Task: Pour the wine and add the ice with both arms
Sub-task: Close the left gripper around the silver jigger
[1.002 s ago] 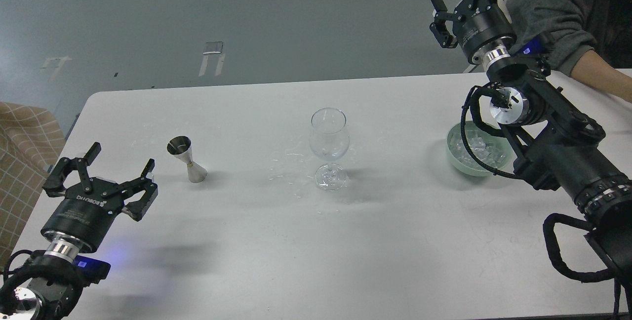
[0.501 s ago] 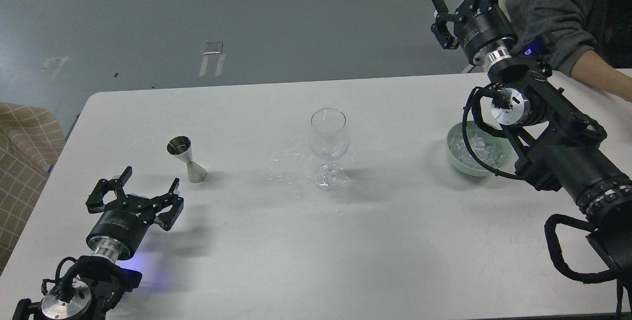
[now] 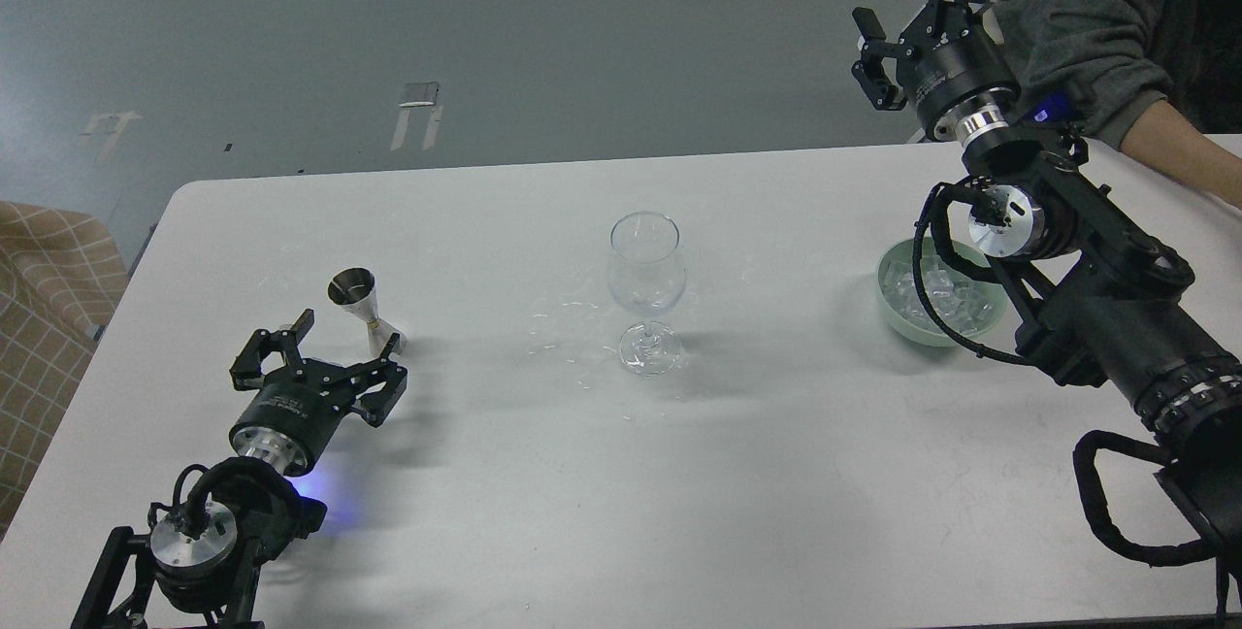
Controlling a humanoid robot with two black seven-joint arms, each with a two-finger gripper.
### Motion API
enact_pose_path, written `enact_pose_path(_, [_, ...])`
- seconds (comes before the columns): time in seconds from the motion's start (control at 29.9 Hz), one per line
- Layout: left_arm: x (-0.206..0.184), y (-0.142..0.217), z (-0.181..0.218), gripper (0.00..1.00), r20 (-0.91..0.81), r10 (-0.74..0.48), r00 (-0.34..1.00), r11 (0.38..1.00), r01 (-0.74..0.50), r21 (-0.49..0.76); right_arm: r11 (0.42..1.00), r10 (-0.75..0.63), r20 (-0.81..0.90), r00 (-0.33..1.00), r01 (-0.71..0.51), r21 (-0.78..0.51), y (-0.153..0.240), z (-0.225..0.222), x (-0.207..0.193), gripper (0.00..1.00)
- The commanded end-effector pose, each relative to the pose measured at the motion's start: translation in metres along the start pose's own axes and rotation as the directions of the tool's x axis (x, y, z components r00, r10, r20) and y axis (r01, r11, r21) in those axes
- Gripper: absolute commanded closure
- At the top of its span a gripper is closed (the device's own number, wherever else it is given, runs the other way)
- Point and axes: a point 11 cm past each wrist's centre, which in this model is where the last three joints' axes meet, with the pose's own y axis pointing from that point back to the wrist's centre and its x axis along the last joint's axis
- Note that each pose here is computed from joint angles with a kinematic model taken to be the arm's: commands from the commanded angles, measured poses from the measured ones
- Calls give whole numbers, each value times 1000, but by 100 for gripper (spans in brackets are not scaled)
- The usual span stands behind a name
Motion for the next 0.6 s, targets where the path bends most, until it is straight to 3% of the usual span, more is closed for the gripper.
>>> enact_pose_path(0.0, [-1, -8, 2, 2, -4, 3, 1000, 1000, -3, -3, 1000, 3, -6, 1000, -3, 2, 0, -2, 3, 0])
enact_pose_path(0.57, [-4, -34, 0, 4, 8, 21, 1000, 1000, -21, -16, 1000, 6, -8, 1000, -6, -1, 2, -1, 5, 0])
